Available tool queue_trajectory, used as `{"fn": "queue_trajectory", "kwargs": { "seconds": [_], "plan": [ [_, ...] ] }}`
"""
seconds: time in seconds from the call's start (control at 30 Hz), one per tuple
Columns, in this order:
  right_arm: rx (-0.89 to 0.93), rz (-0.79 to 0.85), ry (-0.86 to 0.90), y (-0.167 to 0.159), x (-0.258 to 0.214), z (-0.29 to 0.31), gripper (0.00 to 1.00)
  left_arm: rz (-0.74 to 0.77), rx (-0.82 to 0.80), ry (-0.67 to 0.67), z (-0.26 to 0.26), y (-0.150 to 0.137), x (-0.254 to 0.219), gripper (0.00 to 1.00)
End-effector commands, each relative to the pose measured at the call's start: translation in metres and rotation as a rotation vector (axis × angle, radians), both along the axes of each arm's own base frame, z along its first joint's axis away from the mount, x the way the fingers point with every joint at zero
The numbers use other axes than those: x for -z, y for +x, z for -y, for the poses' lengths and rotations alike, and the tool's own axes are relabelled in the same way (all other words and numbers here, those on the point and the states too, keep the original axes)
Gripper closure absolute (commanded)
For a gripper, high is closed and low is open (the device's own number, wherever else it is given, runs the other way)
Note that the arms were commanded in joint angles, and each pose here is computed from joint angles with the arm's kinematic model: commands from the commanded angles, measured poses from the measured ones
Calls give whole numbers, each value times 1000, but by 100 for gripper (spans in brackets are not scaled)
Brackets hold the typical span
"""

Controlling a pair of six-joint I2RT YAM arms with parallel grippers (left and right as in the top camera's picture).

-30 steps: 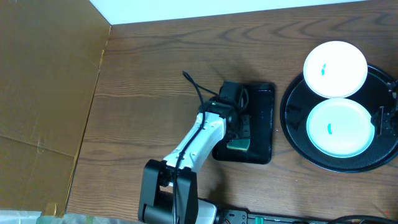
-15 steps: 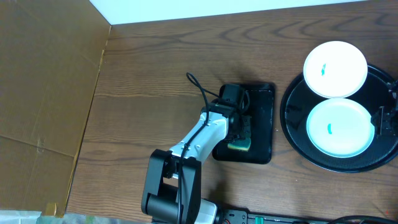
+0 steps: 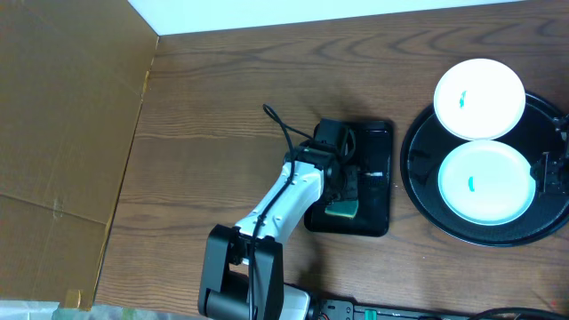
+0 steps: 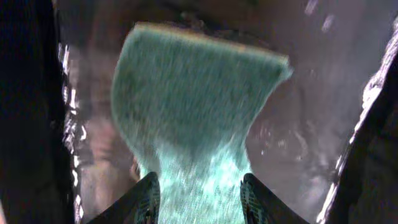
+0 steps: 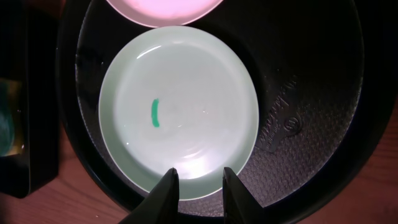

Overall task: Clean dirty plates on tray and stack at the side
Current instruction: 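Grasp the green sponge with the left gripper and lift it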

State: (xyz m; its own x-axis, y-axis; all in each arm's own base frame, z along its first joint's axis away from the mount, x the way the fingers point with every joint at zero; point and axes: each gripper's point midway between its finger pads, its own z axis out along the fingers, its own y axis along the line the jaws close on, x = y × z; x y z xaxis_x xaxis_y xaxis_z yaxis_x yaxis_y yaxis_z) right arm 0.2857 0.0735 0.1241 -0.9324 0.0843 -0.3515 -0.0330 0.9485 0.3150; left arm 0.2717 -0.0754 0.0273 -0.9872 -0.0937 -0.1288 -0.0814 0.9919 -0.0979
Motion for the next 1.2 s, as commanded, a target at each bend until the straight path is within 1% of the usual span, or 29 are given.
{"fn": "queue_trajectory", "kwargs": {
  "seconds": [0.0,0.17,0.3,0.33,0.4,0.43,0.47,0.5,0.57,0.73,0.9,1.0,1.03,1.07,1.1,1.17],
  "plan": [
    [0,-1,12,0,-2,-3,78,-39,4,4,0,-9,20,56],
    [0,-2,12,0,-2,-3,78,-65,1,10,-1,-12,34,57],
    [0,-1,12,0,-2,-3,79,-62,1,9,-1,-9,38,75],
    [0,-2,12,0,-2,-3,79,-61,2,8,0,-8,39,77],
    [0,-2,12,0,-2,-3,79,-59,1,8,0,-8,39,78],
    [0,-2,12,0,-2,-3,80,-62,2,5,0,-8,38,71],
    [0,-4,12,0,-1,-3,80,-69,1,5,0,-10,37,60],
    [0,-5,12,-1,-1,-3,80,-77,1,7,0,-10,34,56],
    [0,-6,11,-1,-1,-3,80,-90,1,10,0,-11,27,53],
    [0,-2,12,0,-2,-3,80,-82,1,10,0,-8,17,52],
    [1,-2,12,0,-2,-3,80,-82,-2,47,-6,-9,29,52],
    [0,-2,12,0,-2,-3,80,-87,-2,42,-6,-13,39,52],
    [0,-2,12,0,-2,-3,80,-87,-2,42,-6,-14,42,53],
    [0,-2,12,0,-2,-3,80,-87,-2,42,-6,-14,43,58],
    [1,-1,12,0,-2,-3,80,-85,-2,42,-6,-13,44,64],
    [0,2,12,1,-2,-3,80,-74,-2,38,-5,-10,43,87]
  ]
}}
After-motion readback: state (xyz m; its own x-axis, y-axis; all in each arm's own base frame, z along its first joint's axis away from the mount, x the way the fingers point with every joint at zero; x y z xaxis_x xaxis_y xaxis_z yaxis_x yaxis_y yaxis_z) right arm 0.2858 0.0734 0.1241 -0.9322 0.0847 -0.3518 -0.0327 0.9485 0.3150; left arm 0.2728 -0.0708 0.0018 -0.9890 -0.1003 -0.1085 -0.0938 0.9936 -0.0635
